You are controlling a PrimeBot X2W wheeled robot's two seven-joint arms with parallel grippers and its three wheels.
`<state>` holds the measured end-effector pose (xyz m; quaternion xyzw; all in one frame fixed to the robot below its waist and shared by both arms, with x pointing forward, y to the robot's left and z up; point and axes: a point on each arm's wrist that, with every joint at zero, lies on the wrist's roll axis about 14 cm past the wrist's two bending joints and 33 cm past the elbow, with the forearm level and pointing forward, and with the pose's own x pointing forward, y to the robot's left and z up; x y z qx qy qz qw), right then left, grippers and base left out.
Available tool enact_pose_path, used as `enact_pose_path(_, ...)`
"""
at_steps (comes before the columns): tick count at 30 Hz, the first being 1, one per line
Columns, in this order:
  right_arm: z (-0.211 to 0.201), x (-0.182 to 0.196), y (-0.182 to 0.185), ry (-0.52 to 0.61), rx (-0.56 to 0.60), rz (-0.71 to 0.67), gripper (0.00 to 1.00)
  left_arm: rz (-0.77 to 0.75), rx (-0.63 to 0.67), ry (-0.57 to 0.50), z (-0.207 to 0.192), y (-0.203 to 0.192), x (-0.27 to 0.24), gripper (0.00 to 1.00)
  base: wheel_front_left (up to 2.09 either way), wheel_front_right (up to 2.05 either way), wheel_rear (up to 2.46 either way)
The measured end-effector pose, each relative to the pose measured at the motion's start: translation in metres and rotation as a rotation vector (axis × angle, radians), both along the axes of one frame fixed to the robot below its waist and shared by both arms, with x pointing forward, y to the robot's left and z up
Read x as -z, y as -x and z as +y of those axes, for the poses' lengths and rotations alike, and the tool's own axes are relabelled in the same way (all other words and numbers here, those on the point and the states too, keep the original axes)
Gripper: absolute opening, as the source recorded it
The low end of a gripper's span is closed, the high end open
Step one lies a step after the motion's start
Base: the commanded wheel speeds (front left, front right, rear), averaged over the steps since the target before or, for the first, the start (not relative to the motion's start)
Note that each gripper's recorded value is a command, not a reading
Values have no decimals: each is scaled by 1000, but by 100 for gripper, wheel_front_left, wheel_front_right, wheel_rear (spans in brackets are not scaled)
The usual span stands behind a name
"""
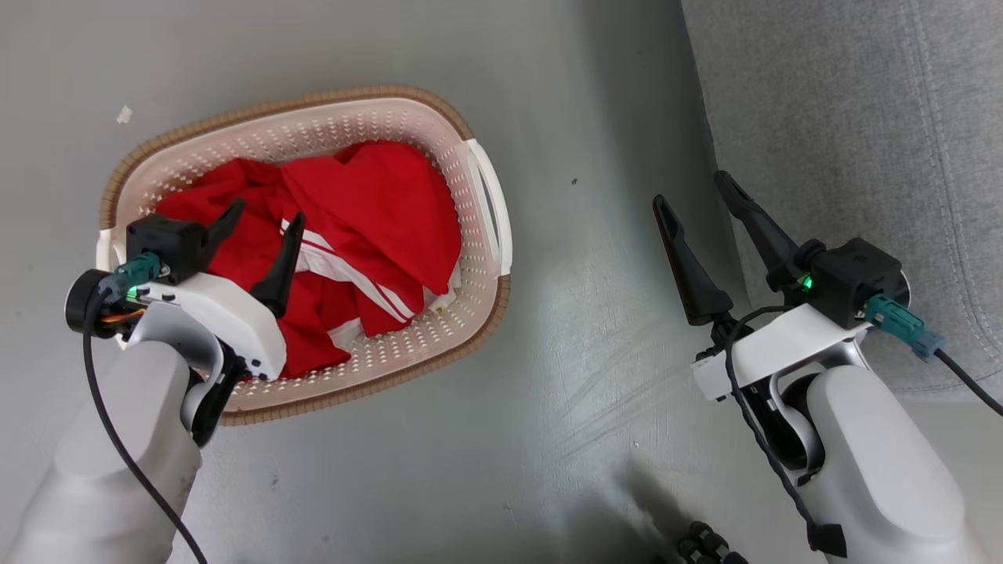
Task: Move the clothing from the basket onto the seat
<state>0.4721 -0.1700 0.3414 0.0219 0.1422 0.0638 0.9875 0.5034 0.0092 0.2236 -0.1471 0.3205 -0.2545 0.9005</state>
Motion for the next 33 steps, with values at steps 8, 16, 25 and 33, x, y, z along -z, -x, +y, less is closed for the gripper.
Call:
enact_pose_path(8,0,8,-7,0,-4,2,100,67,20,-90,8,3,32,100,0,0,0)
enact_pose_path(16,2,17,-6,-26,2,22,100,96,45,-199,18,-4,53,100,0,0,0)
enact_pose_path(25,3,23,-5,-57,12,37,100,124,103,-288,17,-4,67,100,0,0,0)
enact_pose_path(33,1,22,-5,-64,19,35,100,139,140,-346,18,-6,76,100,0,0,0)
